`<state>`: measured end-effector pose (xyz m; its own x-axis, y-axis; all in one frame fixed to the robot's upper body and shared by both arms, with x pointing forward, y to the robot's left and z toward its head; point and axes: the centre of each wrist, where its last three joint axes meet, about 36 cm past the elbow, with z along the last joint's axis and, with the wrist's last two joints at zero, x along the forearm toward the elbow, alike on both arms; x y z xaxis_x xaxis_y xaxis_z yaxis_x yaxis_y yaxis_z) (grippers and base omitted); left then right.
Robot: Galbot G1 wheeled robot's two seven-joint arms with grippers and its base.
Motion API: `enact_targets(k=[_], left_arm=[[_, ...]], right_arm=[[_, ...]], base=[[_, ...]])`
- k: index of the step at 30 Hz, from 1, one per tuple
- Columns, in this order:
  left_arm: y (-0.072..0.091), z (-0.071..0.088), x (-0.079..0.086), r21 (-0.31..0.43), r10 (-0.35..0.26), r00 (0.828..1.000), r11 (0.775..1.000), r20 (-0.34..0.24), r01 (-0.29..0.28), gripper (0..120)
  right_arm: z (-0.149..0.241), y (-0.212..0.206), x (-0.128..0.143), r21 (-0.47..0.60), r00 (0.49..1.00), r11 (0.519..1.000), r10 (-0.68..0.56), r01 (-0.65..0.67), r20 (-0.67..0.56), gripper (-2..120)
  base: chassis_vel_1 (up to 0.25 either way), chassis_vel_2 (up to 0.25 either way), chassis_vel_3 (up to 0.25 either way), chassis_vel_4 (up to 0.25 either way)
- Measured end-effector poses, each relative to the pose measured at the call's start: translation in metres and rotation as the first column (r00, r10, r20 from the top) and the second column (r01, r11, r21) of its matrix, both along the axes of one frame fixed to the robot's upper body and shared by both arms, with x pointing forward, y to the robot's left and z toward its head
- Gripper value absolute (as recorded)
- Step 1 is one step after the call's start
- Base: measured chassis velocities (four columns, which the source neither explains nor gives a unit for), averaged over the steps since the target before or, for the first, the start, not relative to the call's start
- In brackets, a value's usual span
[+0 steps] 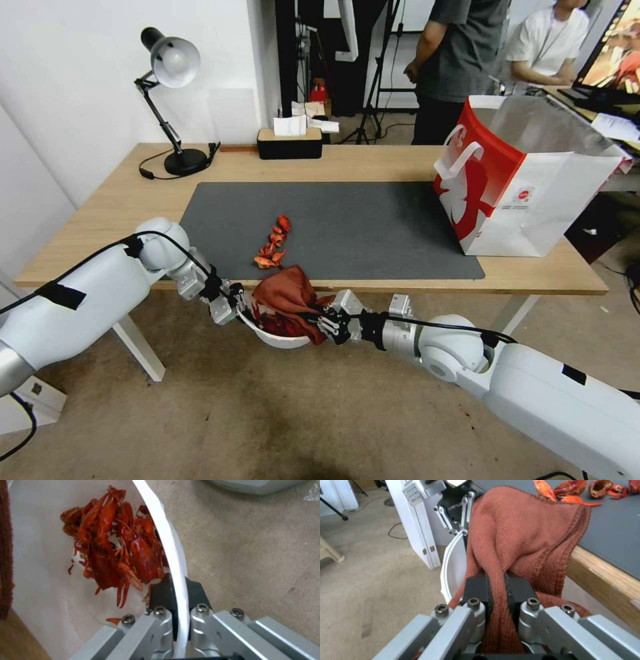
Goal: Sweep shrimp from table into container with towel, then put container into takeout bag.
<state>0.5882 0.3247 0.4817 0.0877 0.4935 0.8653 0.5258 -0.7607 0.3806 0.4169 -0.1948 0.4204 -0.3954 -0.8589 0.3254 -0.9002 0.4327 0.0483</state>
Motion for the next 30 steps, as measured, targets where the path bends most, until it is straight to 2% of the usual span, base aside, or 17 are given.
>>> enact_targets(k=[30], left_arm=[[0.005, -0.003, -0.004, -0.002, 0.008, 1.0, 1.0, 0.0, -0.008, 0]], right_arm=[[0.025, 0.001, -0.02, 0.079, 1.0, 0.997, -0.001, 0.001, 0.009, 5]], base=[[0.0, 0.0, 0.0, 0.0]])
